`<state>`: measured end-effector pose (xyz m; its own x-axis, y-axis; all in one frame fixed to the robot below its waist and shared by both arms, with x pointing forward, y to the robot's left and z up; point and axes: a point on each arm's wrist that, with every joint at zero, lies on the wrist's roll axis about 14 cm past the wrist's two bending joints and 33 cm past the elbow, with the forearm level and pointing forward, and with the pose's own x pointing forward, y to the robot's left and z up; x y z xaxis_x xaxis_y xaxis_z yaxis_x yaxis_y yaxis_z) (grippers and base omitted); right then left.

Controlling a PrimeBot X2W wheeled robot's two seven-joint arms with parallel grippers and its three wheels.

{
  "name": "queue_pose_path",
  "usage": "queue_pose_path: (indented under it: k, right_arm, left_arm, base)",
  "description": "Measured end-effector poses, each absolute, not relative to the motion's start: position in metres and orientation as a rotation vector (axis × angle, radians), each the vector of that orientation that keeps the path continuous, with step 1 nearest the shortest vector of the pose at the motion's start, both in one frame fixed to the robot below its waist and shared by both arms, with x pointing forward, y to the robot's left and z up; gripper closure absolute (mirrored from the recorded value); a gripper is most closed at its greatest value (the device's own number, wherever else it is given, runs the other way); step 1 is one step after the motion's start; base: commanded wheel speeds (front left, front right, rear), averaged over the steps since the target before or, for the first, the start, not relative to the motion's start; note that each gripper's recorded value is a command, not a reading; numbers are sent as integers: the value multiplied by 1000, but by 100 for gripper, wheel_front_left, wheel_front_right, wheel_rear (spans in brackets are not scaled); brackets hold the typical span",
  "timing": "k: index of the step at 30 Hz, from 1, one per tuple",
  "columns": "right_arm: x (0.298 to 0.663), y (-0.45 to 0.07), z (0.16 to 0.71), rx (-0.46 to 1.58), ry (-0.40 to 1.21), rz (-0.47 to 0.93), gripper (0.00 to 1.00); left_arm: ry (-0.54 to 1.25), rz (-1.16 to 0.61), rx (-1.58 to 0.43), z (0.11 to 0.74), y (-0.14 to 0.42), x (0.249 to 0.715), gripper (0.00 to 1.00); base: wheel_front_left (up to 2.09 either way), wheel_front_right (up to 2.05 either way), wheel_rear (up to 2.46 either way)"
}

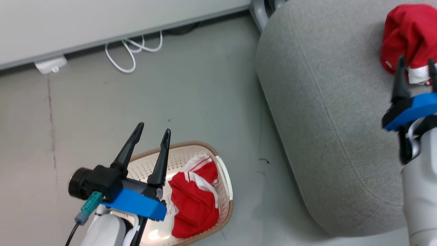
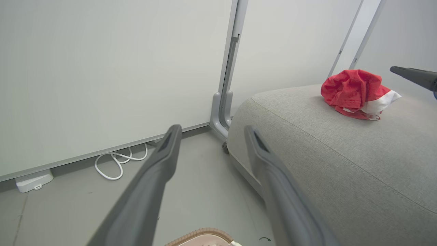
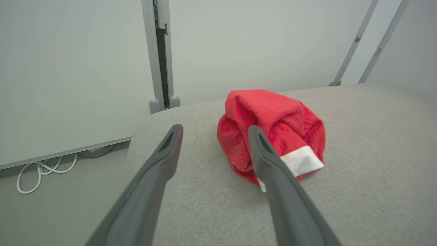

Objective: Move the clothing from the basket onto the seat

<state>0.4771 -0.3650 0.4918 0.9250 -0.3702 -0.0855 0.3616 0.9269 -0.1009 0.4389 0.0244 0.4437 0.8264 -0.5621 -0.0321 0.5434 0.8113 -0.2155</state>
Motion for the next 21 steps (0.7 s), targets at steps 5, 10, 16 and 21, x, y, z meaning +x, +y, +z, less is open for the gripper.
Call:
queue_pose_path:
  k: [5, 10, 16, 21]
  right_arm:
    - [461, -333, 510, -80, 31, -294, 0]
    - [447, -297, 524, -44, -48, -220, 0]
    - [429, -266, 527, 5, -94, -162, 0]
    - [415, -244, 521, 21, -77, -111, 0]
  left_arm:
    - [77, -542, -204, 458, 37, 423, 0]
    - [57, -481, -193, 468, 57, 413, 0]
    - [49, -409, -177, 472, 82, 400, 0]
    - [47, -338, -168, 473, 105, 388, 0]
  base:
    - [0, 0, 0]
    - [0, 0, 0]
    - [0, 0, 0]
    - [0, 0, 0]
